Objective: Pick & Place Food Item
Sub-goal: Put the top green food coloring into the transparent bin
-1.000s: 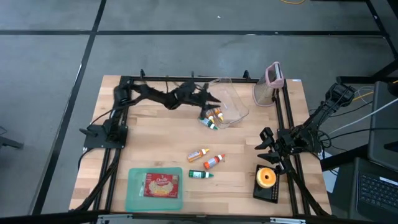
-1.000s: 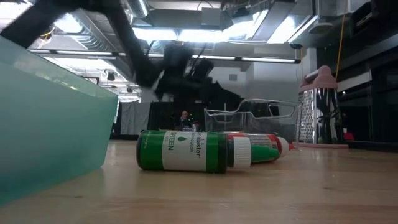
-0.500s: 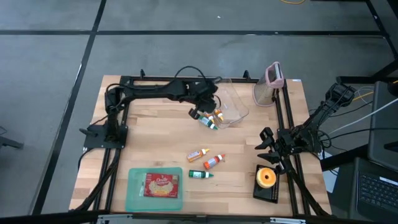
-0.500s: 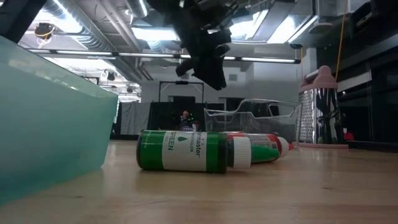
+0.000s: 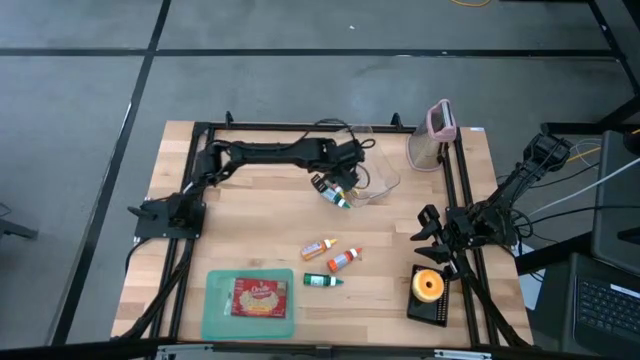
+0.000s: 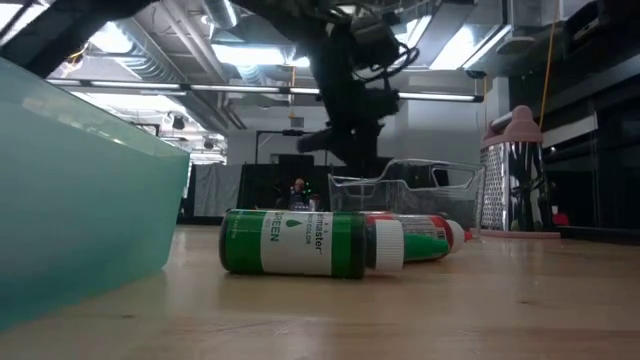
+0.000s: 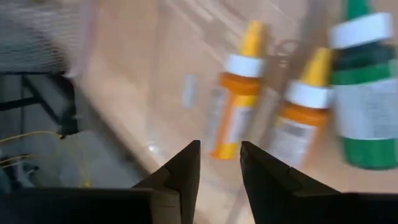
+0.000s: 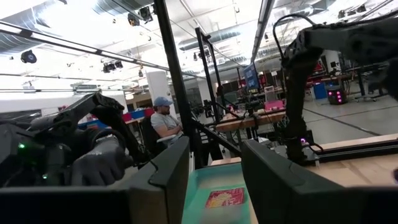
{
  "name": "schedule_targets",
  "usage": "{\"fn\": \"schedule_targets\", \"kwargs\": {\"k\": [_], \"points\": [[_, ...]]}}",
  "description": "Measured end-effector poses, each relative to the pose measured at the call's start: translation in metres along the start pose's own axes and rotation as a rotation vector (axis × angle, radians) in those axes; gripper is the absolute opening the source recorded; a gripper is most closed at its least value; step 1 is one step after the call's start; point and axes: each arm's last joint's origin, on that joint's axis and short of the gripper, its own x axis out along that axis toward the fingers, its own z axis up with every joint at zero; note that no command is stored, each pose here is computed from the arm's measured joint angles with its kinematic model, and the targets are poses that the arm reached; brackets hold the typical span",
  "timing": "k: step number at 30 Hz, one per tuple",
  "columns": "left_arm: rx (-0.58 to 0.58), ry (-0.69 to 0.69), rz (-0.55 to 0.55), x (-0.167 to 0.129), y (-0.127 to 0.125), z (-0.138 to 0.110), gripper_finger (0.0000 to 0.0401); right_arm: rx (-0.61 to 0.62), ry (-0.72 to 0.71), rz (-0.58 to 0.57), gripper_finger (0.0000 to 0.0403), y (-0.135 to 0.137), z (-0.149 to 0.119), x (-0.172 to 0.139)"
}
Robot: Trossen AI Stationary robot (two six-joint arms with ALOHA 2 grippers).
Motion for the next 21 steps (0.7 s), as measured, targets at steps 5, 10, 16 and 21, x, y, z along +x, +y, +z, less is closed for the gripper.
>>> {"fn": "schedule_targets", "kwargs": {"k": [5,10,16,21], "points": [[-0.029,-0.065,0.068,-0.013,0.028,0.000,0.0098,0.010,0.001,0.000,0.0146,0.000,0.000,0.000],[-0.040,-0.091,0.029,-0.011,0.030,0.000,0.0098,0.012,0.003,0.000,0.0146,0.000,0.000,0.000],[-0.146,-0.086,-0.077,0.000,0.019,0.001,0.0107,0.010,0.007,-0.001,0.0146,0.000,-0.001,0.000],[-0.209,-0.014,-0.163,0.000,0.011,-0.004,0.0115,0.020,0.009,0.001,0.0146,0.000,-0.001,0.000]]}}
